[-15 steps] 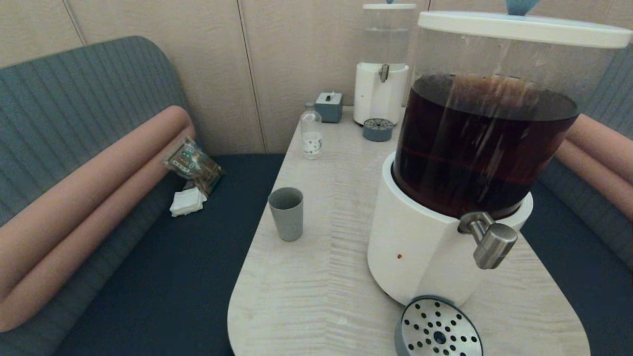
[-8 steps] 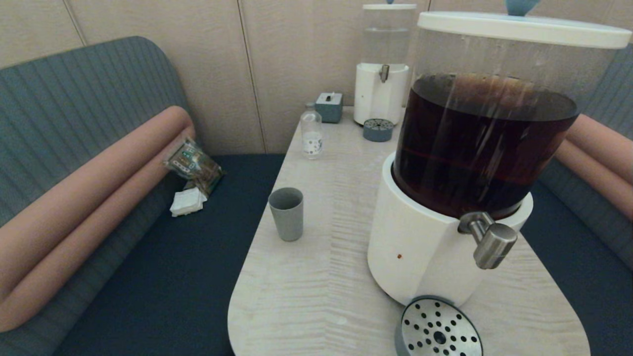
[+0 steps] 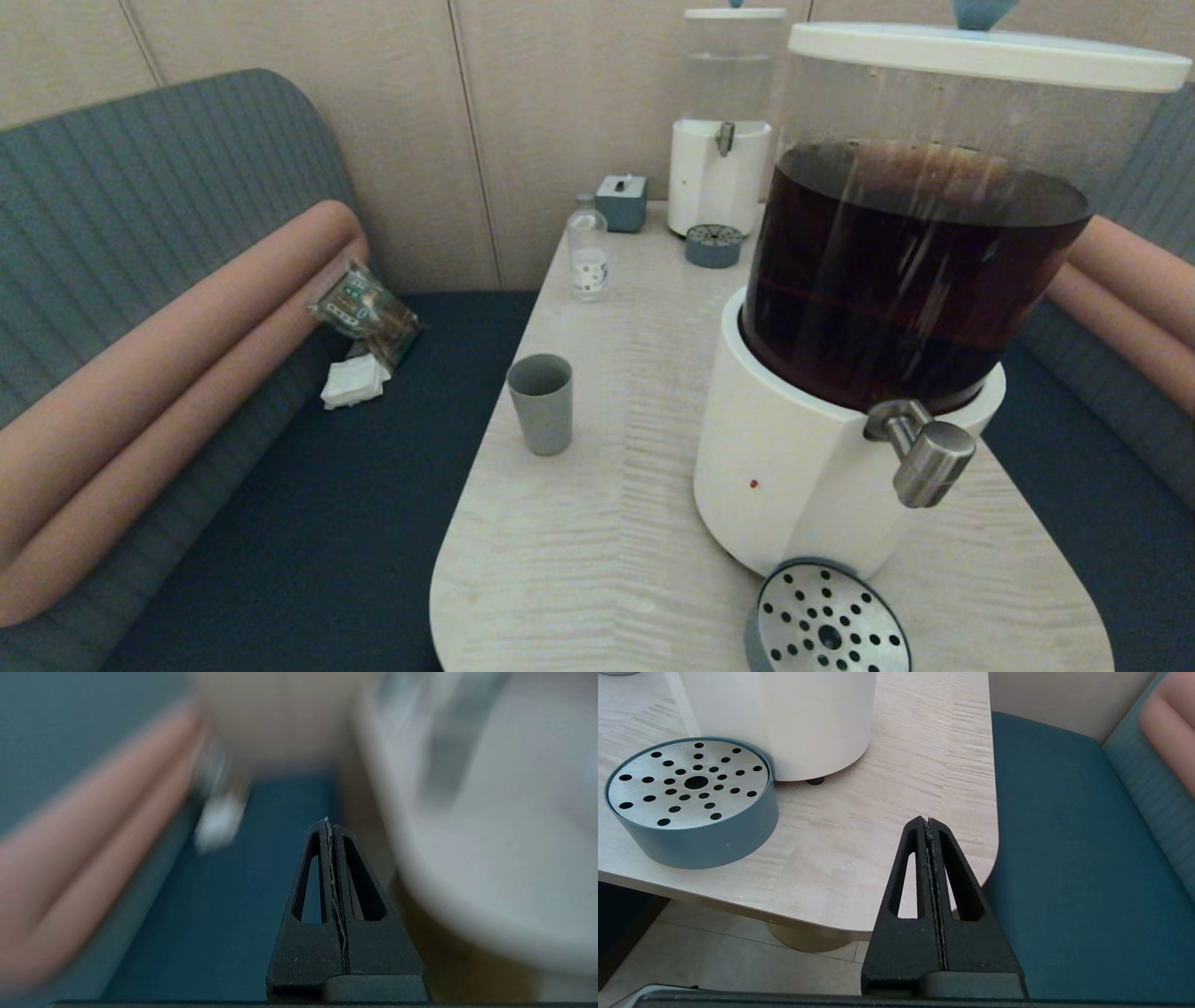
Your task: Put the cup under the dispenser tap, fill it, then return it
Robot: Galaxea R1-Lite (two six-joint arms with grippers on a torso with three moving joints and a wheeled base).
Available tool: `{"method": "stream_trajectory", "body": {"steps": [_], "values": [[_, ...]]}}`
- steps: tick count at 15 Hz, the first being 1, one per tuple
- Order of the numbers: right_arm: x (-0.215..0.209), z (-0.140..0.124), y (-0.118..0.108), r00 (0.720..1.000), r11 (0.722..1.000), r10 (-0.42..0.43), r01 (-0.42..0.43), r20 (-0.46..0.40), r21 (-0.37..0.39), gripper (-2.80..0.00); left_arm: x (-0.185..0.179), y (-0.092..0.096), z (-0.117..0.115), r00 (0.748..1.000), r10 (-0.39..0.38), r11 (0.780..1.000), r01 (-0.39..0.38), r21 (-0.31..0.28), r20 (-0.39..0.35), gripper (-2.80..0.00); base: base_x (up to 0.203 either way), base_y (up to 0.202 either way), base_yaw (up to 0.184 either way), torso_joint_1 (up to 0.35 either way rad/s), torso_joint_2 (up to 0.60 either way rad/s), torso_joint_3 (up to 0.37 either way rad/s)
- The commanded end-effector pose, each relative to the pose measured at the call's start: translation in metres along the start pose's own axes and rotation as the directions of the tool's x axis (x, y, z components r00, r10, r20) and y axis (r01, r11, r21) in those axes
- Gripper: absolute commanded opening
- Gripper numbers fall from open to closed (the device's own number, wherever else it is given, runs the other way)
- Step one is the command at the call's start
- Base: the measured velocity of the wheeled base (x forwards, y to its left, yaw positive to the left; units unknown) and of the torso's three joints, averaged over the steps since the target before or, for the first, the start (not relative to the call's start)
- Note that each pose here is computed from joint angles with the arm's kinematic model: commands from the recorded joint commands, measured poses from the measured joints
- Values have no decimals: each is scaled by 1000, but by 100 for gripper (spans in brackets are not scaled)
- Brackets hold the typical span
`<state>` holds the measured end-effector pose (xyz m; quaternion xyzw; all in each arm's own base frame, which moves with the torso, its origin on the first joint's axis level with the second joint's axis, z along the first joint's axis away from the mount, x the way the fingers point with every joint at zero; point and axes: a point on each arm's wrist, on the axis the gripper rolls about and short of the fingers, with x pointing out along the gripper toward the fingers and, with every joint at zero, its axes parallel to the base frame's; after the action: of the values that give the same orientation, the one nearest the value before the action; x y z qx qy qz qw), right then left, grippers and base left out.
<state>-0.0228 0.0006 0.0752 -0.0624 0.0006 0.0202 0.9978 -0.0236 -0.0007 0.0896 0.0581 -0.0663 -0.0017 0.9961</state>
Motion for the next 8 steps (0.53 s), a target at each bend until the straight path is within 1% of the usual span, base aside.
{"method": "stream_trajectory", "body": {"steps": [1, 2, 3, 5, 7, 8], "values": [[0, -3, 0, 1000, 1000, 2, -2, -4, -1, -280, -1, -1, -9, 995, 0, 1000, 3, 24, -103, -280, 0, 0, 0, 0, 0, 0], [0, -3, 0, 1000, 1000, 2, -2, -4, -1, -280, -1, -1, -9, 994, -9, 1000, 11, 22, -106, -280, 0, 0, 0, 0, 0, 0], [0, -3, 0, 1000, 1000, 2, -2, -4, -1, -280, -1, -1, -9, 994, -12, 1000, 12, -1, -109, -280, 0, 0, 0, 0, 0, 0], [0, -3, 0, 1000, 1000, 2, -2, -4, -1, -280, -1, -1, -13, 991, -11, 996, -2, -91, -134, -280, 0, 0, 0, 0, 0, 0], [0, -3, 0, 1000, 1000, 2, -2, -4, -1, -280, -1, -1, -13, 991, -8, 995, -5, -97, -136, -280, 0, 0, 0, 0, 0, 0], [0, -3, 0, 1000, 1000, 2, -2, -4, -1, -280, -1, -1, -13, 991, -7, 996, -5, -90, -134, -280, 0, 0, 0, 0, 0, 0]]}}
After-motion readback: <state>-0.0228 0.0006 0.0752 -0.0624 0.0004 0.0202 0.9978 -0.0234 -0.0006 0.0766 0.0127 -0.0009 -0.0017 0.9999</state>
